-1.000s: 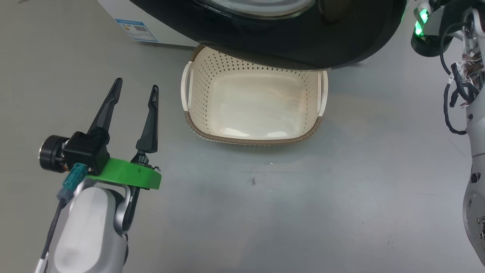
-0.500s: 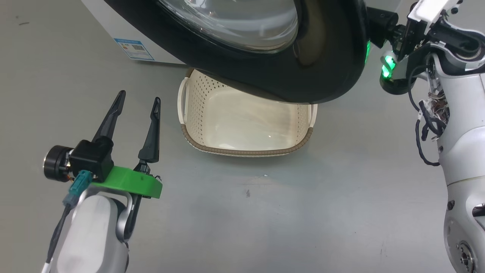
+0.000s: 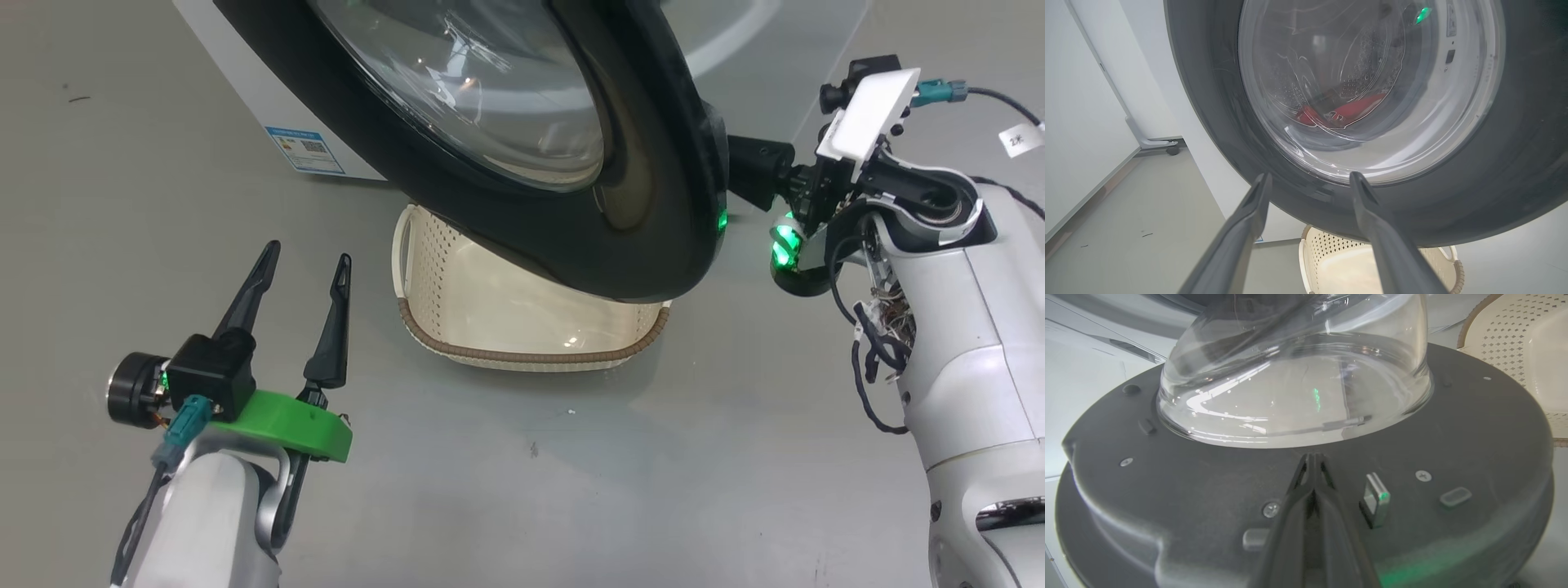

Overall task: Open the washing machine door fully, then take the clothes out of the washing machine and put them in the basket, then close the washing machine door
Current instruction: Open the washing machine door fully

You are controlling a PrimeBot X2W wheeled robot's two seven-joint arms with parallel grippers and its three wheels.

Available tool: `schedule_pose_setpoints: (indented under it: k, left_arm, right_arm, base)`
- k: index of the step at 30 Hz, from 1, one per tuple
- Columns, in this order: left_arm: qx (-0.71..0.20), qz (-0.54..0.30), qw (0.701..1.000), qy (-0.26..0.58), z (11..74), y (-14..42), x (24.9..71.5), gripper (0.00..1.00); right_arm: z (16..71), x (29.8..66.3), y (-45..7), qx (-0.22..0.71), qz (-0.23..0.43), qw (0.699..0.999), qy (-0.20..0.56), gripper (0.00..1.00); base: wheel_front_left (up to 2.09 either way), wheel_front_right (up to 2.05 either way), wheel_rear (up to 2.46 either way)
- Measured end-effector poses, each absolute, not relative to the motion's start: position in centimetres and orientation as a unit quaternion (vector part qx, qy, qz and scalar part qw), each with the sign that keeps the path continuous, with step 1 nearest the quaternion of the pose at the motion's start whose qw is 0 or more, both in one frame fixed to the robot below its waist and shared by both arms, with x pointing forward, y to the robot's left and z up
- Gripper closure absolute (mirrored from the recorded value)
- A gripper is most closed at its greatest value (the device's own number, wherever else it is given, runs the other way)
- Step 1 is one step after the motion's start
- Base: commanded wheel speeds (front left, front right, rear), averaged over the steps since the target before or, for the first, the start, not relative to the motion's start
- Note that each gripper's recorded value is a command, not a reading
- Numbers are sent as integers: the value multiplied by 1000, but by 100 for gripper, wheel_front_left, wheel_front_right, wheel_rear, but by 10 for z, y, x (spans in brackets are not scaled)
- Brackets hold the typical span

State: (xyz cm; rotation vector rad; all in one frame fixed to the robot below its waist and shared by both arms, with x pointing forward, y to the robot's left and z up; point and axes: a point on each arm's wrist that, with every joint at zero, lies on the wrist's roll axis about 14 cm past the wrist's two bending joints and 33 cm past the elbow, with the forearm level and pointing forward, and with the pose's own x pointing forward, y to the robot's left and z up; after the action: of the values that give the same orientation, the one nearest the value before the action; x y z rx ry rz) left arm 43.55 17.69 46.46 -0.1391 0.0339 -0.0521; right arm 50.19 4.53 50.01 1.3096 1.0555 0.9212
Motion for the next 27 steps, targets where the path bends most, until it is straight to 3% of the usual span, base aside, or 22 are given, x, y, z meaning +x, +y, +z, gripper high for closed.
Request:
schedule_pose_setpoints:
  k: [19, 27]
  left_arm:
    - [-66, -8, 998, 7, 478, 188, 402, 0]
    - [-65, 4, 998, 9, 479, 194, 389, 0]
  right_arm:
    - [499, 431, 72, 552, 428, 518, 494, 100]
    - [505, 395, 90, 558, 455, 468, 513, 100]
  base:
    - [0, 0, 0]
    - [0, 0, 0]
